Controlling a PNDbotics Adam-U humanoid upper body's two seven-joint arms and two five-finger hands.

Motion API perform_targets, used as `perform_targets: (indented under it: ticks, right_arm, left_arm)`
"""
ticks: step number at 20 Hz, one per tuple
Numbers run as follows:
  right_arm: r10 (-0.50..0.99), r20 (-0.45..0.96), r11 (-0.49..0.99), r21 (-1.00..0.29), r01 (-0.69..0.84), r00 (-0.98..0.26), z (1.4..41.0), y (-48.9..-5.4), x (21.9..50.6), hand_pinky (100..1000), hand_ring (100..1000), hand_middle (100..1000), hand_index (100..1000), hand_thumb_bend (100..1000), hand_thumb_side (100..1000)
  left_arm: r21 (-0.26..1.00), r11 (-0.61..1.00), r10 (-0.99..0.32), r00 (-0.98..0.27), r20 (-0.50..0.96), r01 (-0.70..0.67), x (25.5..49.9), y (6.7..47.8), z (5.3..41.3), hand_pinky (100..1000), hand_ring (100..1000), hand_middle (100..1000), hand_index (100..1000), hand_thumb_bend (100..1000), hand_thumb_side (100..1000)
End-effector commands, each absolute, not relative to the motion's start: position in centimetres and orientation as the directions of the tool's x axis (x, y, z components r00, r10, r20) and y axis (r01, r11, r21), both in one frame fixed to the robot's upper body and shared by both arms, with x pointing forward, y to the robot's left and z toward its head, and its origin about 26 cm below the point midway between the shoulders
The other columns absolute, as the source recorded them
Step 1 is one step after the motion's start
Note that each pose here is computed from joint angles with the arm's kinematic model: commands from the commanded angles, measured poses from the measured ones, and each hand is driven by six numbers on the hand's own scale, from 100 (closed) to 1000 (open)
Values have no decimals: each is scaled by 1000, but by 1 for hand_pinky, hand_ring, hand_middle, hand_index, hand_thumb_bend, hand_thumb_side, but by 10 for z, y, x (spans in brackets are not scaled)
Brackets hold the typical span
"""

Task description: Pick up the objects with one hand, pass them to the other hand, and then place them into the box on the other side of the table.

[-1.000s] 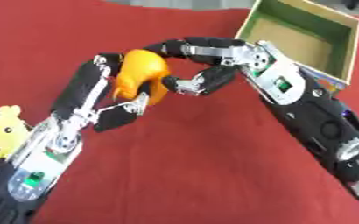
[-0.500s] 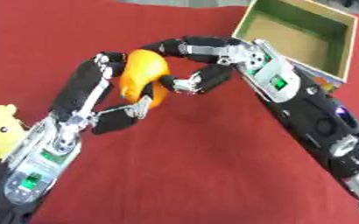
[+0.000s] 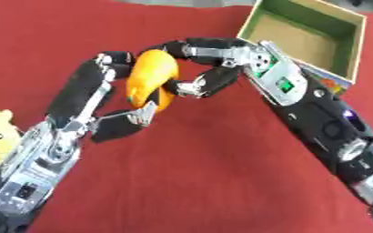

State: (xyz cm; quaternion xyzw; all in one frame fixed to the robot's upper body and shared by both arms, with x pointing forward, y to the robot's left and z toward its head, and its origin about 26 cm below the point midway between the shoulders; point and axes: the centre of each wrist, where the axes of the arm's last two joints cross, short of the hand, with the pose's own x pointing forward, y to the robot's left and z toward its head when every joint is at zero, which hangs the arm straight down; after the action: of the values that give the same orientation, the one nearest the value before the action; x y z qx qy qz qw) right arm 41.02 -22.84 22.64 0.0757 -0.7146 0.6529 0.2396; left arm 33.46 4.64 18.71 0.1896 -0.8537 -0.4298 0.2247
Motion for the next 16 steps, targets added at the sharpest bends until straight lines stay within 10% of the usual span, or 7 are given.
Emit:
perform_targets:
  ticks: [1, 8, 16]
  right_arm:
    - [90, 311, -53, -947, -316, -946, 236, -231, 409, 996, 1000, 828, 973, 100, 592]
    - [60, 398, -6, -917, -399, -915, 241, -225, 402, 931, 1000, 490, 671, 100, 283]
    - [44, 499, 41, -866, -498, -865, 254, -222, 393, 891, 1000, 355, 508, 100, 222]
  left_arm:
    - [813, 565, -506, -839, 202, -145, 332, 42, 196, 608, 633, 503, 439, 100, 422]
    - [819, 550, -561, -799, 219, -162, 342, 41, 188, 607, 634, 507, 492, 100, 336]
    - [816, 547, -605, -762, 230, -188, 348, 40, 180, 603, 631, 505, 511, 100, 239]
